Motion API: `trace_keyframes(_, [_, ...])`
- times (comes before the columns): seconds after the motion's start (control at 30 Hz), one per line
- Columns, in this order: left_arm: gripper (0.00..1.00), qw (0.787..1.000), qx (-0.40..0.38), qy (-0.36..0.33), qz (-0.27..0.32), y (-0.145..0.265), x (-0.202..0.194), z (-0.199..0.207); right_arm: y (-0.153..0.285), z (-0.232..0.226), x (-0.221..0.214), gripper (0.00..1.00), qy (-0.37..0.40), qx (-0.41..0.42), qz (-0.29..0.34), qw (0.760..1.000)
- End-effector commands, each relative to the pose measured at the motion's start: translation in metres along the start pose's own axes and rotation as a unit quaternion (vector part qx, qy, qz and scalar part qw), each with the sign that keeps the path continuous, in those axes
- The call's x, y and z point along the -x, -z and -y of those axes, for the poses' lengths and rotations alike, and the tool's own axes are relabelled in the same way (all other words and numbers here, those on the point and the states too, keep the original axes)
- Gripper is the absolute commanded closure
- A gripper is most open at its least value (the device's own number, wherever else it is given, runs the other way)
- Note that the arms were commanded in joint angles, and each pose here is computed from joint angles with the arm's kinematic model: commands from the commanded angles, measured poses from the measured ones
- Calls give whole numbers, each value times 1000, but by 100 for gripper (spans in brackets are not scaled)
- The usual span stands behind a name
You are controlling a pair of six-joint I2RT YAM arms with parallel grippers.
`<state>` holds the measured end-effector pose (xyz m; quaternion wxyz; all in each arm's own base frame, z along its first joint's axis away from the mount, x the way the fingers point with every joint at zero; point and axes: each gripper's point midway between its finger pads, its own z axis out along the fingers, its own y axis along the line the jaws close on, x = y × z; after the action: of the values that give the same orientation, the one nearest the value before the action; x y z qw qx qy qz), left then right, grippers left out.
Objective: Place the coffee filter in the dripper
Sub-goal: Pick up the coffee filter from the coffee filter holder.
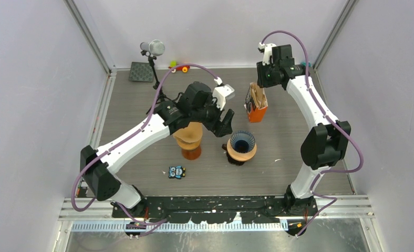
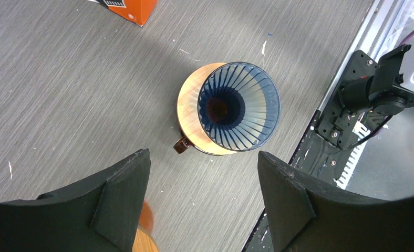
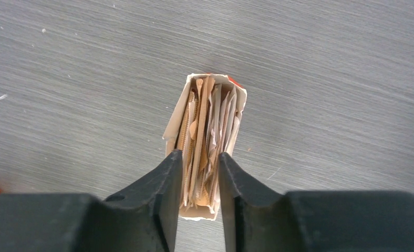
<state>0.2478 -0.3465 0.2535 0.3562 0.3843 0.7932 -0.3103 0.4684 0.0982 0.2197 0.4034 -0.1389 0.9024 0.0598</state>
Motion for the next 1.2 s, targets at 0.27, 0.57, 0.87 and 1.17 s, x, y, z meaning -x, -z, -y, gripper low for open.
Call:
trace_keyframes(0.27, [23, 999, -11, -20, 42, 13, 21, 5, 10, -2, 5, 58, 15, -7, 12, 1000])
trace_keyframes(0.57, [23, 999, -10, -21, 45, 15, 22, 5, 14, -4, 12, 84, 17, -3, 17, 1000])
trace_keyframes(0.87, [23, 998, 0, -25, 54, 22, 27, 0, 68, -1, 60, 100, 21, -20, 88, 996])
trace_keyframes(1.17, [21, 995, 30, -47, 84, 41, 45, -11, 140, -9, 85, 100, 26, -14, 151, 988])
